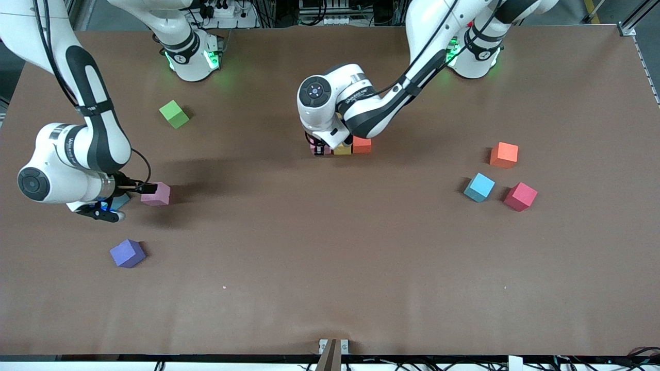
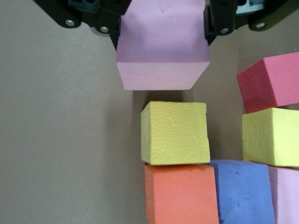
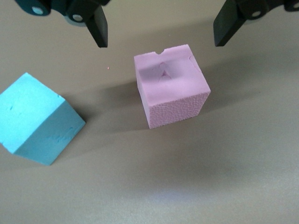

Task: Form number 2 with 11 blocks
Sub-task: 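Lower the pink cube beside the yellow cube while the right gripper grasps the pink cube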

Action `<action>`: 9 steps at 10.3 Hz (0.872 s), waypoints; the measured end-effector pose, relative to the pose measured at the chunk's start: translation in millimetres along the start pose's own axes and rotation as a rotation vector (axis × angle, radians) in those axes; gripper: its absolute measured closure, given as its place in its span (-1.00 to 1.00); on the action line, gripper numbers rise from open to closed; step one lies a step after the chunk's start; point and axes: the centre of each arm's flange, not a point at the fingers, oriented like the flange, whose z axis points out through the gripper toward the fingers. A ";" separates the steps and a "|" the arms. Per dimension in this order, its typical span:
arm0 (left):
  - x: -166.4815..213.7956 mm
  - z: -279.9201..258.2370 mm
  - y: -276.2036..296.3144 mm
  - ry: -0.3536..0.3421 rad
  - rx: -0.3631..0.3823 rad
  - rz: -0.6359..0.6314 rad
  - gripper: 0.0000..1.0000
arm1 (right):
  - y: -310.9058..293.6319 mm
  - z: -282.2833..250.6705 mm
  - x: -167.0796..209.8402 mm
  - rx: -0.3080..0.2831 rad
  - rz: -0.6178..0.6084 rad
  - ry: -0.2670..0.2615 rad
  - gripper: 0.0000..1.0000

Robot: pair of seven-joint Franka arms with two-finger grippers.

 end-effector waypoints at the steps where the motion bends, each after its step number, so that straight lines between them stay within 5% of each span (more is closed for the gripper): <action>1: -4.3 3.9 -5.4 0.001 -0.001 0.006 -0.26 | 0.7 -0.6 0.7 0.000 -0.008 0.005 -1.00; 9: -3.9 17.4 -6.2 -0.026 -0.023 0.068 -0.26 | -0.1 11.1 9.7 -0.003 -0.117 0.038 -1.00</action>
